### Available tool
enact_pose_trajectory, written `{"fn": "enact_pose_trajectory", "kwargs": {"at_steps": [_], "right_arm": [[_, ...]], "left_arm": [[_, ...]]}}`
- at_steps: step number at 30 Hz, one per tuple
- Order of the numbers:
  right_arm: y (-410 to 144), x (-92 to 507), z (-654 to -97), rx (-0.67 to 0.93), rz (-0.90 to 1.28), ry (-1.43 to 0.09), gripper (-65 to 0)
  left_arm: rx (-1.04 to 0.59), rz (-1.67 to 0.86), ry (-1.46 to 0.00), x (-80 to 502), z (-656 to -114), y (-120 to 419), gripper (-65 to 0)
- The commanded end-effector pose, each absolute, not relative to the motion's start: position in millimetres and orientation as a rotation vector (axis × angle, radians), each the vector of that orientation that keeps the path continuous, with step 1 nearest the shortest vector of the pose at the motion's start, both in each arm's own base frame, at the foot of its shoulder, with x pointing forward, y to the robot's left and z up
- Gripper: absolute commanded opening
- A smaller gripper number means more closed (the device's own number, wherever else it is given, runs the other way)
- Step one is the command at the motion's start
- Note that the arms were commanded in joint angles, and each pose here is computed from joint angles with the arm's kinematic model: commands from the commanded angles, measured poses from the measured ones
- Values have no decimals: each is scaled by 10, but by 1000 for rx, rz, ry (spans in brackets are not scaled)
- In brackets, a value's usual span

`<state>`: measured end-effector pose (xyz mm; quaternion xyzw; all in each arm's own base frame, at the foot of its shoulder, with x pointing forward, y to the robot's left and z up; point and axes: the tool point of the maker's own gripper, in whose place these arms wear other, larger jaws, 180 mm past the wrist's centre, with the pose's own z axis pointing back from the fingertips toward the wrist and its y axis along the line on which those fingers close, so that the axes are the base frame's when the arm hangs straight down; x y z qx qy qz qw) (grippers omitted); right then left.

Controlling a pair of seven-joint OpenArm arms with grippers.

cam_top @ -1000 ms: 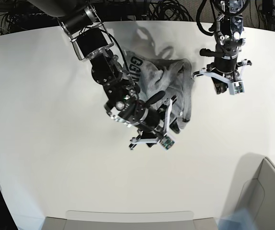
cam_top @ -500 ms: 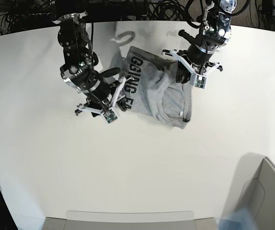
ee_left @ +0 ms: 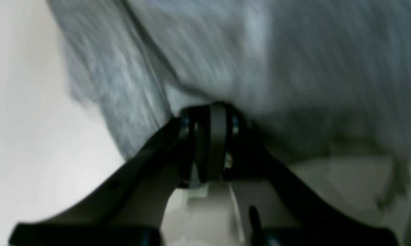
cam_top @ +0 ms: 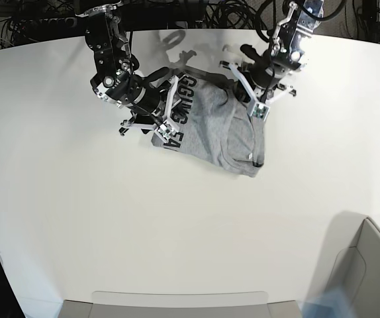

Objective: Fold the T-shirt properly
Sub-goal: 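Grasp the bundle with both grippers and rotate it on the table, then slide the bundle with both grippers toward the bin corner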

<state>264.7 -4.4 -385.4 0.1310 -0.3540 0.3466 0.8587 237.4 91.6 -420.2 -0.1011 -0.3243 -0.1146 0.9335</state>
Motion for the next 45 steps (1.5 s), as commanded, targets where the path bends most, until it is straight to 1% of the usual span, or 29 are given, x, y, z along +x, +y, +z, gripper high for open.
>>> {"fn": "enact_pose_trajectory", "kwargs": {"at_steps": [1, 8, 14, 17, 20, 24, 28, 34, 37, 42, 45], "right_arm": [[-24, 2694, -3788, 283, 733, -773, -429], [-26, 2641, -3841, 288, 730, -755, -429], [12, 2648, -3793, 296, 732, -769, -429], [37, 2708, -3598, 291, 739, -829, -429], [25, 2803, -3347, 272, 742, -906, -429], [0, 2947, -3084, 246, 749, -988, -429], [-209, 3158, -3033, 195, 699, -1008, -429], [-666, 3390, -3212, 128, 585, -960, -429], [-828, 3431, -3353, 116, 537, -920, -429], [-950, 3419, -3554, 107, 526, -859, -429], [-876, 3387, -3758, 130, 551, -798, -429]], "left_arm": [[-181, -218, -699, 2489, -4142, 1022, -584], [-87, 0, -779, 2969, -4021, 1656, -584], [-46, 83, -818, 3162, -3923, 1967, -584], [-24, 106, -890, 3203, -3666, 2091, -584], [-12, 98, -944, 3119, -3447, 2106, -585], [-30, 64, -1016, 3108, -3177, 1964, -585], [-100, 31, -1003, 3018, -3198, 1644, -585], [-278, -166, -907, 2649, -3399, 717, -587], [-346, -275, -868, 2479, -3450, 359, -587], [-441, -408, -805, 2176, -3526, -99, -588], [-472, -453, -761, 2044, -3611, -265, -587]]}}
